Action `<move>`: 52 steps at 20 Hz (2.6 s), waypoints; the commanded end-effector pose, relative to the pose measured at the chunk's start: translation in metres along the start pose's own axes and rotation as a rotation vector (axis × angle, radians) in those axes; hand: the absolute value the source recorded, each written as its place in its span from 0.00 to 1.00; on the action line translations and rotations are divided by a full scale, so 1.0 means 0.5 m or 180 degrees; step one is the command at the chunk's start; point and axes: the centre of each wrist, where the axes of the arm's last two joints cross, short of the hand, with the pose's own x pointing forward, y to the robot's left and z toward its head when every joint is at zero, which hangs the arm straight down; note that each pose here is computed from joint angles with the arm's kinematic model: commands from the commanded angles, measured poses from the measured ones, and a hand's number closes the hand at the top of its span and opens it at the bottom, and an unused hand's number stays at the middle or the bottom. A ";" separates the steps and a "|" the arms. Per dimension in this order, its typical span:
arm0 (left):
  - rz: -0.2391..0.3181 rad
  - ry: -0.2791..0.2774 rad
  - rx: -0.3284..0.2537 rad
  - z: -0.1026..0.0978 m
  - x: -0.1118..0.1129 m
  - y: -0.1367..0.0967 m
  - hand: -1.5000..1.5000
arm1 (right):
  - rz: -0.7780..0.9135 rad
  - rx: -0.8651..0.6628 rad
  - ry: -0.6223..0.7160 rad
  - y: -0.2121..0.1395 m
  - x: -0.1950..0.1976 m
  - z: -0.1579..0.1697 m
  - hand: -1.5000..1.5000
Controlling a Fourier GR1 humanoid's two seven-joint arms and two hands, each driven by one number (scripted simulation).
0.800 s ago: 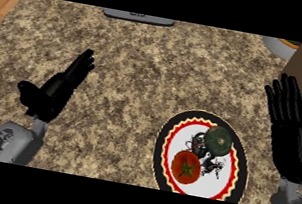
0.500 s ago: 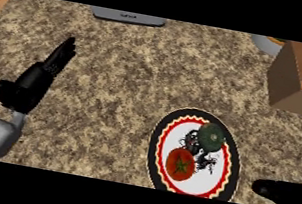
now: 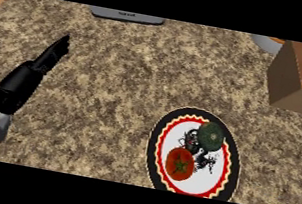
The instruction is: Pick the tomato from the plate and place it in the cardboard box
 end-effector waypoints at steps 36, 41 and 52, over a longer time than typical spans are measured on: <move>-0.0002 -0.0123 -0.0195 -0.039 0.029 -0.016 0.50 | 0.2513 0.1974 0.1042 0.282 0.255 0.047 0.00; -0.0005 -0.0099 -0.0116 -0.031 0.022 -0.028 0.50 | 0.2591 0.1942 0.1088 0.363 0.304 0.046 0.00; -0.0006 -0.0093 -0.0117 -0.042 0.040 -0.015 0.50 | 0.2746 0.2054 0.1297 0.374 0.232 0.026 0.00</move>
